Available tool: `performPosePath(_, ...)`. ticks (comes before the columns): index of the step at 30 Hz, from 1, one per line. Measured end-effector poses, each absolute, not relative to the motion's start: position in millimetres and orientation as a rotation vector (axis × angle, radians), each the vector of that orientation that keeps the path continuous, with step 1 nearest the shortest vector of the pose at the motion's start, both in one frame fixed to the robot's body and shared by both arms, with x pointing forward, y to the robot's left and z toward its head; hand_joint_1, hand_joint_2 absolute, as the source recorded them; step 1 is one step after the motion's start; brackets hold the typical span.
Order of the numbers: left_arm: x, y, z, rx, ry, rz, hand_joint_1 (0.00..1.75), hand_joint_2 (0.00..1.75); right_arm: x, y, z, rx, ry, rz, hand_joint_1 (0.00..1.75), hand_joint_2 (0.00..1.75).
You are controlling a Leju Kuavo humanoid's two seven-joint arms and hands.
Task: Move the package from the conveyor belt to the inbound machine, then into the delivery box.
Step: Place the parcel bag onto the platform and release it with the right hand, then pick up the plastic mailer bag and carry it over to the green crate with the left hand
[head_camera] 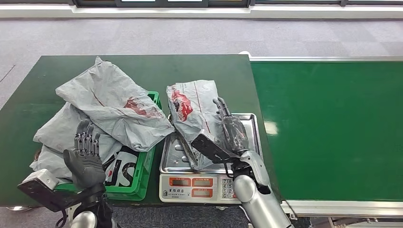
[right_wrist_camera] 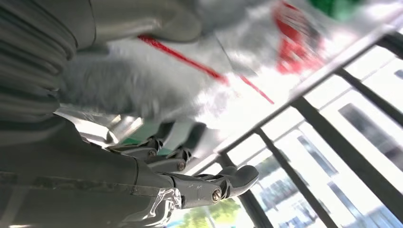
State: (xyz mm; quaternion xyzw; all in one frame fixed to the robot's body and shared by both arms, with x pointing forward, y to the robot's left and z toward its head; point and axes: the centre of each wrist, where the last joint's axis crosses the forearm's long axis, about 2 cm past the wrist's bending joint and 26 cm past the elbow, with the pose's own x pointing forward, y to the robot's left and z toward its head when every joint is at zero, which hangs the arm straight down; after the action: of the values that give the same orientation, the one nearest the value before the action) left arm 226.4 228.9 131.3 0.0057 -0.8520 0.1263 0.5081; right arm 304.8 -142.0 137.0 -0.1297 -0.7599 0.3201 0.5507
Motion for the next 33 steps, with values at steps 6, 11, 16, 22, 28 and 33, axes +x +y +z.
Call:
performPosePath(6,226,229,135,0.274,-2.17,0.154,0.0,0.0,290,-156,161,-0.206,-2.042,0.507,0.0,1.75)
performPosePath(11,228,222,141,0.473,-2.21,0.01,0.0,0.0,276,-173,172,-0.173,-2.208,0.3,0.0,1.75)
performPosePath(16,234,212,146,0.468,-2.219,-0.008,0.0,0.0,268,-188,177,-0.195,-2.271,0.166,0.0,1.75)
performPosePath(22,254,204,148,0.299,-2.195,-0.102,0.0,1.75,262,-200,180,-0.252,-2.342,0.043,0.0,1.75)
performPosePath(28,302,188,147,0.24,-2.076,-0.57,0.0,1.75,256,-205,190,-0.317,-2.422,-0.028,0.0,1.75)
performPosePath(33,350,172,148,0.228,-1.99,-0.851,0.0,1.75,255,-206,193,-0.334,-2.449,-0.027,0.0,1.75)
